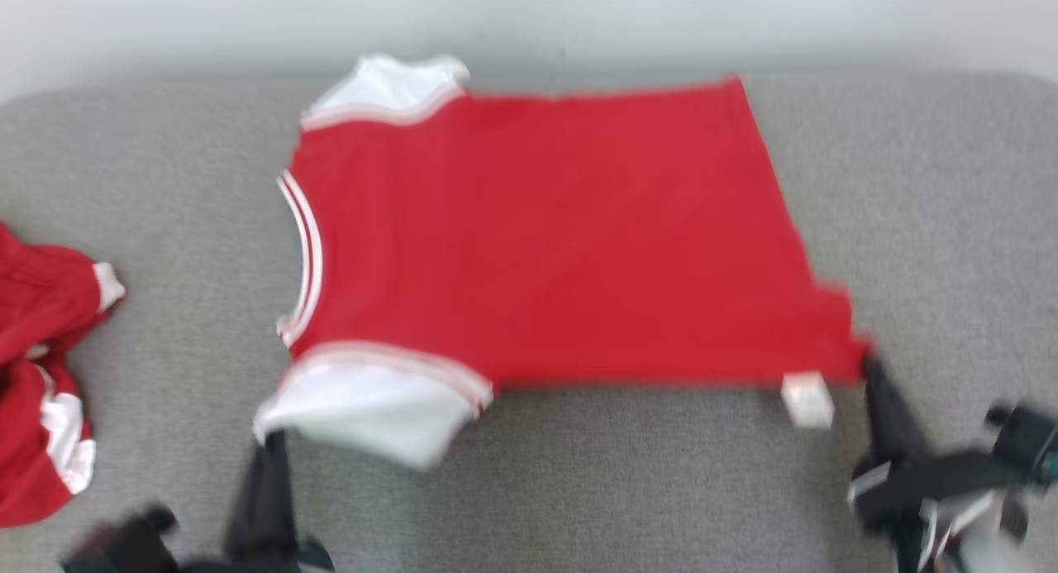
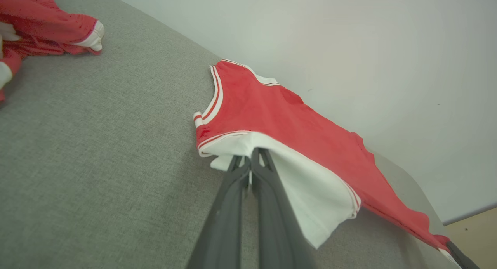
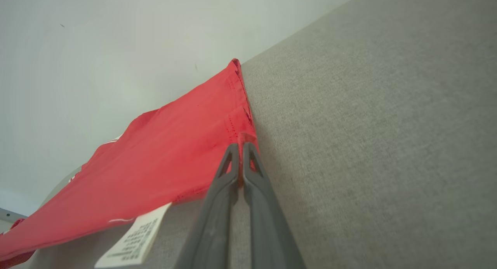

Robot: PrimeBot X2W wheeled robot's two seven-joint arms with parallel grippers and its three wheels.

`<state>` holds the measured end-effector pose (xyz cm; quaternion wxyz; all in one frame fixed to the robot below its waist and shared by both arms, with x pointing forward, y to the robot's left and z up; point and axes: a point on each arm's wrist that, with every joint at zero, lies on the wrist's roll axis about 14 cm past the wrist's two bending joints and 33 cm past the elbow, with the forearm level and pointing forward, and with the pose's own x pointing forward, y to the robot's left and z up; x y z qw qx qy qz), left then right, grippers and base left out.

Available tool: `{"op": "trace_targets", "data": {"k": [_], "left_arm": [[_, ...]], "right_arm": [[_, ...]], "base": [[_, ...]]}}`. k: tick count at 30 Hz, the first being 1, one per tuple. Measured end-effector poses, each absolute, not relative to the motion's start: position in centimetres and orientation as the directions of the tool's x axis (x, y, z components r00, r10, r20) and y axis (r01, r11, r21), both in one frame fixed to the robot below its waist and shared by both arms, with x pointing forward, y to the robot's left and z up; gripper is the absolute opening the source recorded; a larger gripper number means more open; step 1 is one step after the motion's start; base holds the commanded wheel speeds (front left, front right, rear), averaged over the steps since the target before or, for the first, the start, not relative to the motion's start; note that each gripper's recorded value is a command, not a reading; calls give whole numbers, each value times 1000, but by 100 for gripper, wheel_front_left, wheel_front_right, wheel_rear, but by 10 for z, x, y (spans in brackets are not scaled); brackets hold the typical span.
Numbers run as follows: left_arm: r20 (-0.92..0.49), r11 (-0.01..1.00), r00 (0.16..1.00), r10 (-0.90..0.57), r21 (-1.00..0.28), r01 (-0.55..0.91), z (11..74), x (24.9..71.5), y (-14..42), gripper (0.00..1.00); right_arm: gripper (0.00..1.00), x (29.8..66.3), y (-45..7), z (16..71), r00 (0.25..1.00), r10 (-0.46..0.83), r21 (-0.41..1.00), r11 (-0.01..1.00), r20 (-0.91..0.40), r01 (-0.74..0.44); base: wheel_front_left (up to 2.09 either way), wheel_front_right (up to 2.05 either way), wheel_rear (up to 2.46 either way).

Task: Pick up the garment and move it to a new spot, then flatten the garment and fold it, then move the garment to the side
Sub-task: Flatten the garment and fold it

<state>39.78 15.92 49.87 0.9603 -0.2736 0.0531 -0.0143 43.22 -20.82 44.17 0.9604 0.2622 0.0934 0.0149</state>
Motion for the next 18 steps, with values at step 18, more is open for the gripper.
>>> {"op": "trace_targets", "data": {"k": [18], "left_arm": [[-215,846,977,0,-520,-115,456,330,174,0]], "right_arm": [[0,364,-202,427,956,51,487,868,-288,100]], "base": [[0,0,0]]}}
